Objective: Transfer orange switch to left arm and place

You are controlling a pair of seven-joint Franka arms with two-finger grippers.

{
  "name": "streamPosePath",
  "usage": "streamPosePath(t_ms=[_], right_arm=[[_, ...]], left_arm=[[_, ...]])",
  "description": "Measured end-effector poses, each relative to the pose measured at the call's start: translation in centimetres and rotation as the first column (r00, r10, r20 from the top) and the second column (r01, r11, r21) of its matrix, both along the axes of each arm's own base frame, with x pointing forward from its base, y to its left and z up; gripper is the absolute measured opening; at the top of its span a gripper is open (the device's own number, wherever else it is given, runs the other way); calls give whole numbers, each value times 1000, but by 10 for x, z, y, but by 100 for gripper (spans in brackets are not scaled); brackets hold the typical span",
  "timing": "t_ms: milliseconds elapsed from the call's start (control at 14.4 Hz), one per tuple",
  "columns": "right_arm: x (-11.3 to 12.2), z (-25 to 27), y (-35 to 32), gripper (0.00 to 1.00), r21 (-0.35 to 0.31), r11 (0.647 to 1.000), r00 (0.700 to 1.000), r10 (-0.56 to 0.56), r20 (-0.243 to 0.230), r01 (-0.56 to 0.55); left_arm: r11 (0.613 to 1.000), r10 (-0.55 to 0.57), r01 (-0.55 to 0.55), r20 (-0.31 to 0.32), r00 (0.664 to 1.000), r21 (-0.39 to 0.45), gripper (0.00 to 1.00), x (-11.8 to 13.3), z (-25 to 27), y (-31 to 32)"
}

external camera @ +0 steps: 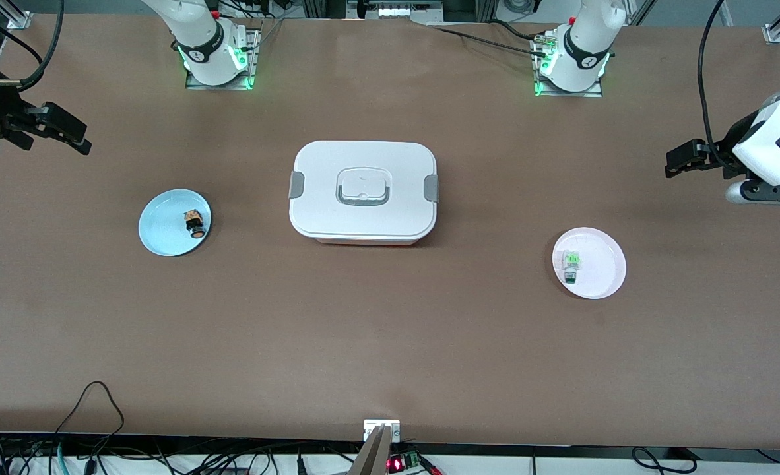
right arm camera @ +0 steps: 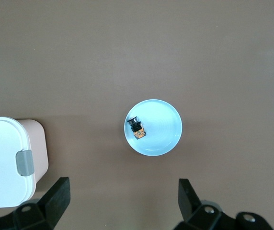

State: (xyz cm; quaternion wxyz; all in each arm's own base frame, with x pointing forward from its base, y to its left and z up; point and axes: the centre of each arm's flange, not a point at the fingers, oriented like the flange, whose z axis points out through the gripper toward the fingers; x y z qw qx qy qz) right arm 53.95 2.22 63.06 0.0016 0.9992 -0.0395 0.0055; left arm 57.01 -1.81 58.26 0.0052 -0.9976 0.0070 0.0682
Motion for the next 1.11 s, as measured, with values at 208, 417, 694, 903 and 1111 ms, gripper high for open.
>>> streamPosePath(t_ms=[208,417,694,903,1111], right_arm=[[-1,-1,0,100,0,1000,1000,-1,-8,1],[-1,0,-1,100,0,1000,1000,-1,-8,1],[-2,0,-1,100,0,1000,1000,-1,-9,1],[-1,-5,-1,100,-1,1000,1000,-1,-23,1],[0,-15,0,100,-1,1000,999,7,-44,-7]], left_arm=[[1000,0,0,0,1000,0,100,0,0,0],[1000,0,0,0,1000,0,100,0,0,0],[1000,0,0,0,1000,0,100,0,0,0],[1000,0,0,0,1000,0,100,0,0,0],[1000,0,0,0,1000,0,100,0,0,0]])
